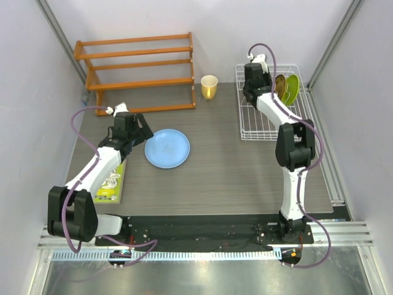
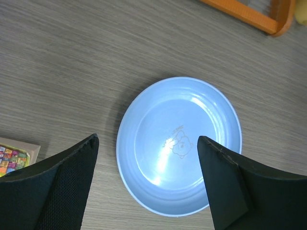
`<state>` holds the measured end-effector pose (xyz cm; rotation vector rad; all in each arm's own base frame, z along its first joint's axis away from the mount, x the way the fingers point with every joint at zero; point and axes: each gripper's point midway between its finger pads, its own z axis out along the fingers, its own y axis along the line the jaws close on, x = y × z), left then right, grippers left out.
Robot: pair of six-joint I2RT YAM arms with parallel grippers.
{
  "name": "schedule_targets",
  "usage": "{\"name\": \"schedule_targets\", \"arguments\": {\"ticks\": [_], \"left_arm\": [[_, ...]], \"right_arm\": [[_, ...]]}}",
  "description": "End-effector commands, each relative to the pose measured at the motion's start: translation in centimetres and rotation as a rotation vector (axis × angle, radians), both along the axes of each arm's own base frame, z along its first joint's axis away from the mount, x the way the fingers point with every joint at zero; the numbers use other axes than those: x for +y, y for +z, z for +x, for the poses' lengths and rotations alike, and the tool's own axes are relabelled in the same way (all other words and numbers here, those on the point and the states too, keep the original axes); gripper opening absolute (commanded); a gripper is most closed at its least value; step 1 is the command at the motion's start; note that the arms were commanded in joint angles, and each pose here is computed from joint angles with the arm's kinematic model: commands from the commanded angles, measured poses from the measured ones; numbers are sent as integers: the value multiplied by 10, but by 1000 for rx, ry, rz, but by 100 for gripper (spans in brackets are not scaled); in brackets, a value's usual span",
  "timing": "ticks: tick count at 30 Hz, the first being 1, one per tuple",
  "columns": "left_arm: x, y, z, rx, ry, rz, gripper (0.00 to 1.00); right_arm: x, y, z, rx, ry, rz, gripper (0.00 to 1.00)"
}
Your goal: Unload the plates from the dish rack
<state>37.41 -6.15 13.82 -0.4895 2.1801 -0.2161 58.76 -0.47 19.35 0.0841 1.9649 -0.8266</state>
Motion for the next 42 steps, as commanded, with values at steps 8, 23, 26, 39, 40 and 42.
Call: {"name": "schedule_targets", "arguments": {"ticks": [8, 23, 26, 39, 40, 42], "left_arm": [[-45, 55, 14, -159, -190, -174, 86], [-121, 59, 19, -234, -417, -595, 86], [-128, 54, 19, -238, -435, -635, 86], [-161, 60, 20, -295, -504, -805, 82], [-163, 60, 20, -299, -508, -813, 81], [-164, 62, 21, -318, -520, -828, 71]], "right_arm": [[60, 141, -88, -236, 237, 338, 2], [256, 93, -168, -110, 749, 1088, 2], [270, 90, -170, -100, 780, 1158, 2], [316, 72, -182, -11, 879, 1363, 2], [318, 72, -184, -10, 883, 1383, 2], [322, 74, -187, -4, 908, 1408, 2]]}}
